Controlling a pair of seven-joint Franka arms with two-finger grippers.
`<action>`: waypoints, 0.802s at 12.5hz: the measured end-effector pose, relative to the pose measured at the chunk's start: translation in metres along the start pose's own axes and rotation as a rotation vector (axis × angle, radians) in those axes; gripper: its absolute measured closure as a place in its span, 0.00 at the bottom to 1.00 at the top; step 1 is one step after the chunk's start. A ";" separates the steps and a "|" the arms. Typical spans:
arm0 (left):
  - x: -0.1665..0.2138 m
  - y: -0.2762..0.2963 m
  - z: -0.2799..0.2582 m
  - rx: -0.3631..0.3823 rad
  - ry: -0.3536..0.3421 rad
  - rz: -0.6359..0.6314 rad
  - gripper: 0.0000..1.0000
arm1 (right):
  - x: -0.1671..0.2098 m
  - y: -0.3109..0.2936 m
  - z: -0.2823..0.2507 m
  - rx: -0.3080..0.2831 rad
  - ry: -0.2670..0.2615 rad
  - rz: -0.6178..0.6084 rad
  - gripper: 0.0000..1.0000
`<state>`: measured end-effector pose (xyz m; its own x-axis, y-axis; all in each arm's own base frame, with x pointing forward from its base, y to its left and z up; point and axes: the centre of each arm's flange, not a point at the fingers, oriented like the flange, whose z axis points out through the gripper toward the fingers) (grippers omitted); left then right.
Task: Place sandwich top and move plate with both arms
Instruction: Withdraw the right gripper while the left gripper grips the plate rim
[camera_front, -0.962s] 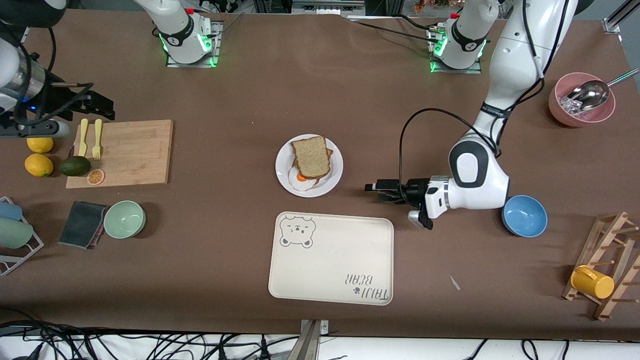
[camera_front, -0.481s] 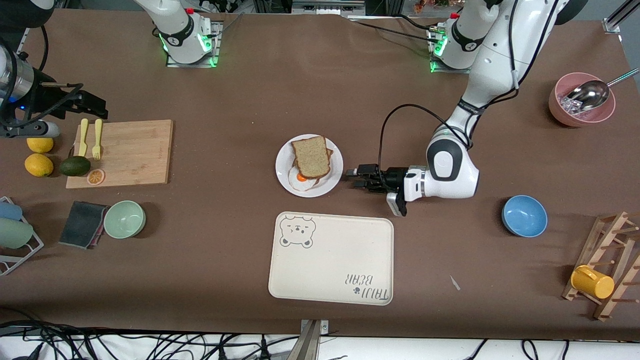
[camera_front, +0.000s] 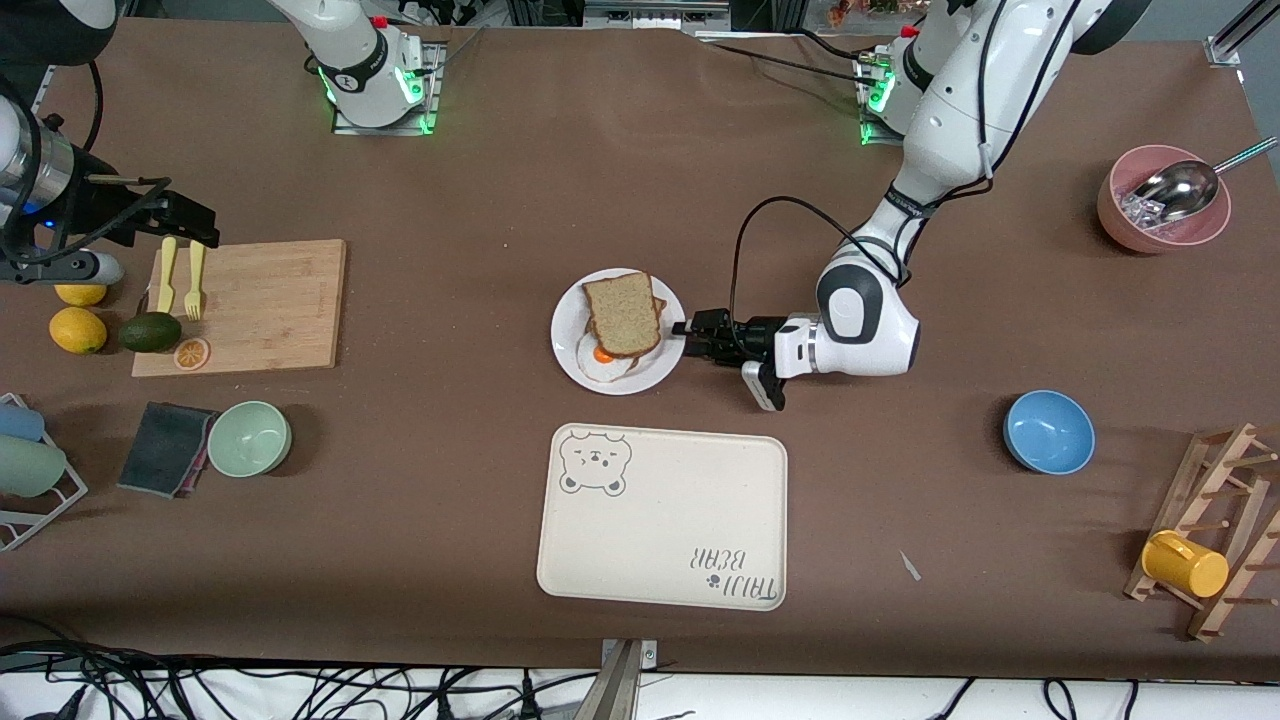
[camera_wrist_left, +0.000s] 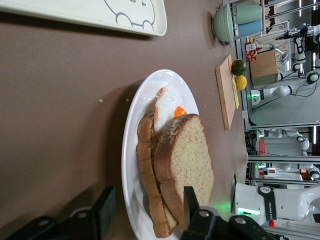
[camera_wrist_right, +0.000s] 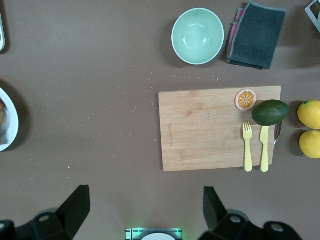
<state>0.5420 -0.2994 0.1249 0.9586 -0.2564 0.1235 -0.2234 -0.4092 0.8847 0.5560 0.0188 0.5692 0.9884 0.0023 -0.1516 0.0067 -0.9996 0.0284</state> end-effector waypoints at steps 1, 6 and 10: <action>0.000 -0.001 0.000 0.002 0.000 -0.001 0.38 | 0.001 0.000 0.001 0.000 -0.001 0.000 0.00; -0.010 -0.003 0.024 0.041 -0.022 0.005 0.47 | 0.001 -0.001 0.001 0.000 -0.002 0.002 0.00; -0.011 -0.005 0.027 0.075 -0.015 0.010 0.80 | 0.002 0.004 0.003 0.001 -0.007 0.012 0.00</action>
<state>0.5275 -0.3187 0.1070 0.9536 -0.2736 0.1254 -0.2464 -0.4706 0.8472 0.5578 0.0151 0.5656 0.9874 -0.0097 -0.1577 -0.0050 -0.9996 0.0296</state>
